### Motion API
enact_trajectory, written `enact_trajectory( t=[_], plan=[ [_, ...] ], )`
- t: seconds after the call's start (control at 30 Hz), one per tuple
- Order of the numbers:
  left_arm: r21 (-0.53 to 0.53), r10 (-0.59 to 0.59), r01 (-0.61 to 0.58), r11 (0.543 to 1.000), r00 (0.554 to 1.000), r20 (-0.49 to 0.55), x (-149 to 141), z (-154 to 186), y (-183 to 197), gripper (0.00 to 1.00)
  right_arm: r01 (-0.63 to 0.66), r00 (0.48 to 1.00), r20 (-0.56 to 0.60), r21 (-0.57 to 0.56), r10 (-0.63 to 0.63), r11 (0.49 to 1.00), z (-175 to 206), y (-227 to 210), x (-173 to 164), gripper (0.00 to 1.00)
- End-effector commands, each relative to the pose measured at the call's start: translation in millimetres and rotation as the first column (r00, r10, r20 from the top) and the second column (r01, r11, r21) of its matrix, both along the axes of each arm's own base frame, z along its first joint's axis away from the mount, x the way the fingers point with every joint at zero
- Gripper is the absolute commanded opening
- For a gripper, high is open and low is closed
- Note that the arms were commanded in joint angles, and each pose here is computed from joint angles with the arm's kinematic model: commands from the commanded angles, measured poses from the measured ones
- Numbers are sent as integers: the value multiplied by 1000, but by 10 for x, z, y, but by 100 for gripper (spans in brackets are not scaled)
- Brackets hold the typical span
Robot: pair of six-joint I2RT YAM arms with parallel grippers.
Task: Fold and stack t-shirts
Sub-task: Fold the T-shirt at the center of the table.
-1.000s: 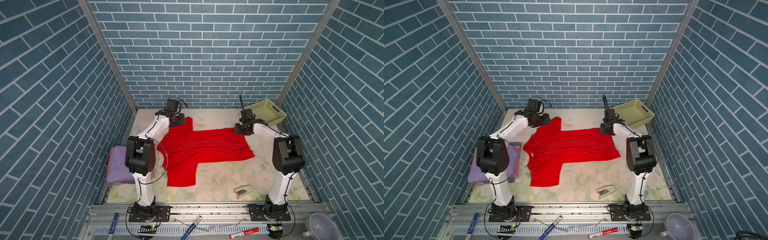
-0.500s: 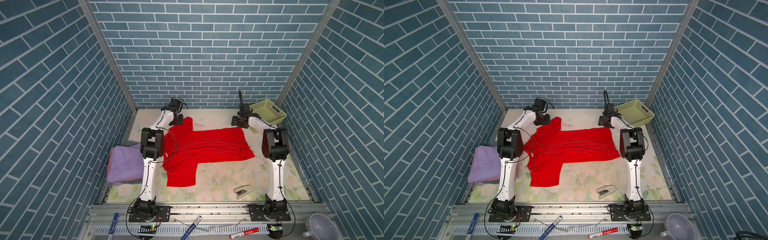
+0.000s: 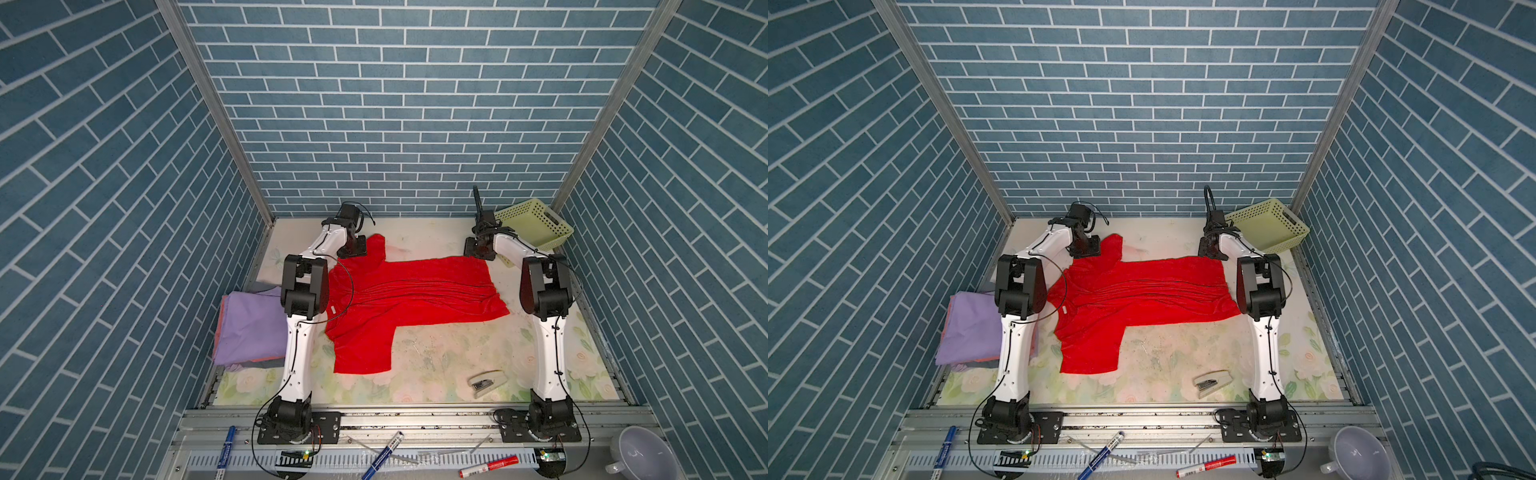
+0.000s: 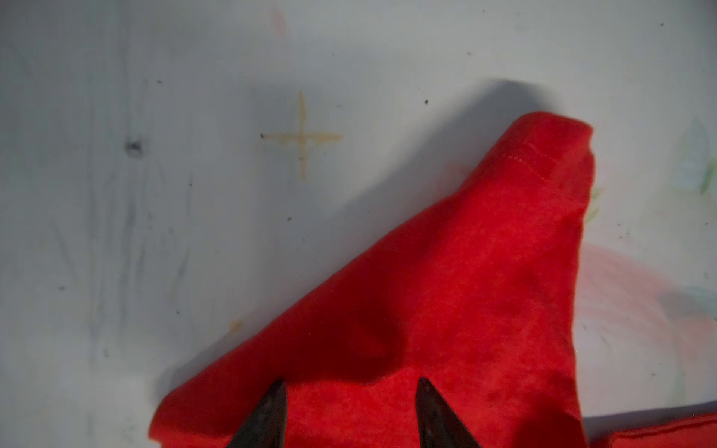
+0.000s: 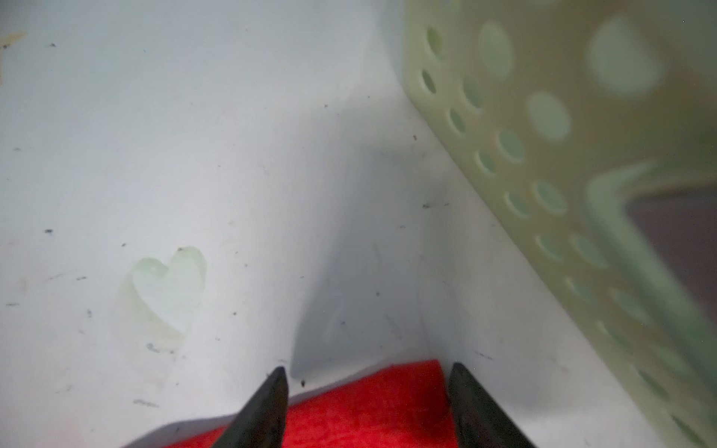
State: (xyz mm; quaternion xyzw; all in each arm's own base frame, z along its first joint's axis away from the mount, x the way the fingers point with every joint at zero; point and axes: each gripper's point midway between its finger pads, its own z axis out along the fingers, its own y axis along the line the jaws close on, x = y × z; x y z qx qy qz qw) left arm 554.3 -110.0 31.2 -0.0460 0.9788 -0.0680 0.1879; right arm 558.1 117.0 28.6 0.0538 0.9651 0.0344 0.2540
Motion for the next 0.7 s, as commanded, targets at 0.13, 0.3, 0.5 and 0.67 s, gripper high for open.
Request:
enact_trajectory(
  t=[0.13,0.3,0.5,0.67],
  plan=[
    [-23,0,-1,1000,1000,-18,-20,-150,-26,27,-3,996,-87,40,6,999,-217,73,-186,18],
    [-1,-12,12,1000,999,40,134,26,15,7,-11,1000,-8,50,12,999,7,124,62,0],
    [11,-17,16,1000,990,142,349,447,69,0,-10,989,148,48,3,999,607,120,314,0],
    [51,-20,9,999,975,222,427,785,155,11,-23,973,232,36,14,999,991,96,338,0]
  ],
)
